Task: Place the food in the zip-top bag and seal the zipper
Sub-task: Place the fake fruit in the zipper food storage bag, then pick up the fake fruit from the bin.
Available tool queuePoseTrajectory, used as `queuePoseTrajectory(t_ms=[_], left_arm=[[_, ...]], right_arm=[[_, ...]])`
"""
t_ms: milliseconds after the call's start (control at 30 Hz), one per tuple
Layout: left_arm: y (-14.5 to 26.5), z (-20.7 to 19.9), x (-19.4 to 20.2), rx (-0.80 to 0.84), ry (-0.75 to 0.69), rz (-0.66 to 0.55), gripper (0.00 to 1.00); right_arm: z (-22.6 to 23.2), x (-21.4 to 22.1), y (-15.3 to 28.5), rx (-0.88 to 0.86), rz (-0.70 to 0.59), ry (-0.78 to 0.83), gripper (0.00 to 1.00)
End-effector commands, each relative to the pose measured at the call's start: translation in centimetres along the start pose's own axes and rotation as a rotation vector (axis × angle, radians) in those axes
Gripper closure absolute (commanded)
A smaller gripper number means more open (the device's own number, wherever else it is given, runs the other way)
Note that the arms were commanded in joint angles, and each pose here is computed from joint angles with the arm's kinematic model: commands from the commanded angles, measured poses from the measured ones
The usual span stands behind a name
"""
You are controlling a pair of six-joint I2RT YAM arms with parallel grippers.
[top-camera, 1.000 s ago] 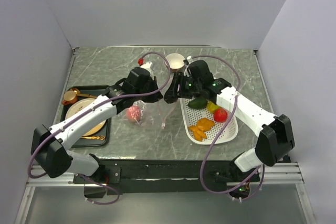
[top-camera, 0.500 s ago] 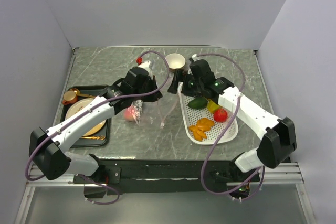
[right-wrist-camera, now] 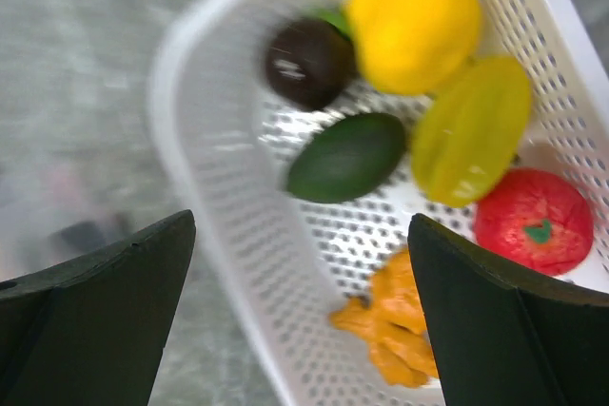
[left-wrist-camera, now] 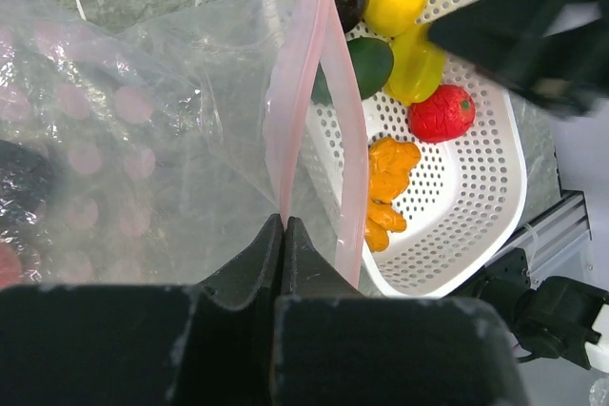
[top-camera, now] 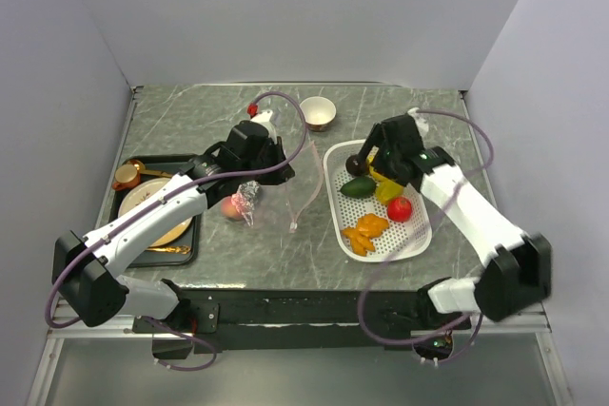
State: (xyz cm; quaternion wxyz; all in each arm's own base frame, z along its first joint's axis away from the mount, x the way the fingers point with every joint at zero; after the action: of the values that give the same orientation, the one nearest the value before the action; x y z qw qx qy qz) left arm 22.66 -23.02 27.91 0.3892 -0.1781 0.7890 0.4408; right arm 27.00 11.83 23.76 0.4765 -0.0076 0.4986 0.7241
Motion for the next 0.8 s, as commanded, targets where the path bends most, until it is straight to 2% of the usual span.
queuePoseTrajectory(t_ms=[0,100,367,467,633,767], left_arm=[[0.8,-0.8,-1.5,0.052,-0.018,-0.067,0.99],[0.7,-0.6,-1.3,0.042,-0.021,-0.058,0.99],[0.8,-0.5,-1.3,0.028,-0.019,-0.057,0.99],[0.8,-0.5,-1.4,0.023,-0.02,-0.057,0.99],[1.0,-0.5,-1.3,0.023,-0.02,-0.056,0.99],[0.9,-0.2,-1.2,-0.003,-0.021,-0.061,0.99]], right_arm=[[-1.2,1.6,-2.9,0.184,0.147,0.0,0.0],[-0.6,2.2,-3.9,0.134,0.181,-0.042,0.0],[0.1,2.3,-5.9,0.141,0.149,-0.164,0.0],[-0.1,2.6,-7.0,0.204,0.167,-0.172,0.0],[-0.2,3.1,-7.9,0.197,0.191,-0.19,0.0],[-0.9,3.0,-7.6,0.201,0.152,-0.193,0.0]])
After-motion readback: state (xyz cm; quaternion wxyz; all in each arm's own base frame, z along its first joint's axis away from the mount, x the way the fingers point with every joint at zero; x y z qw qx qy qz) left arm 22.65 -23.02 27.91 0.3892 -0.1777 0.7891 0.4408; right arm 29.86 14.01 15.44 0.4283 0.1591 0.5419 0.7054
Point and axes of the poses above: each gripper's point midway between its finger pads, its own y axis back along the fingers, its own z axis along the line the jaws close on, x = y × z, the point moved 9 cm from there along y, back along the fingers, and after that the axes turned 14 degrees about -y, right-handed, at the moved point
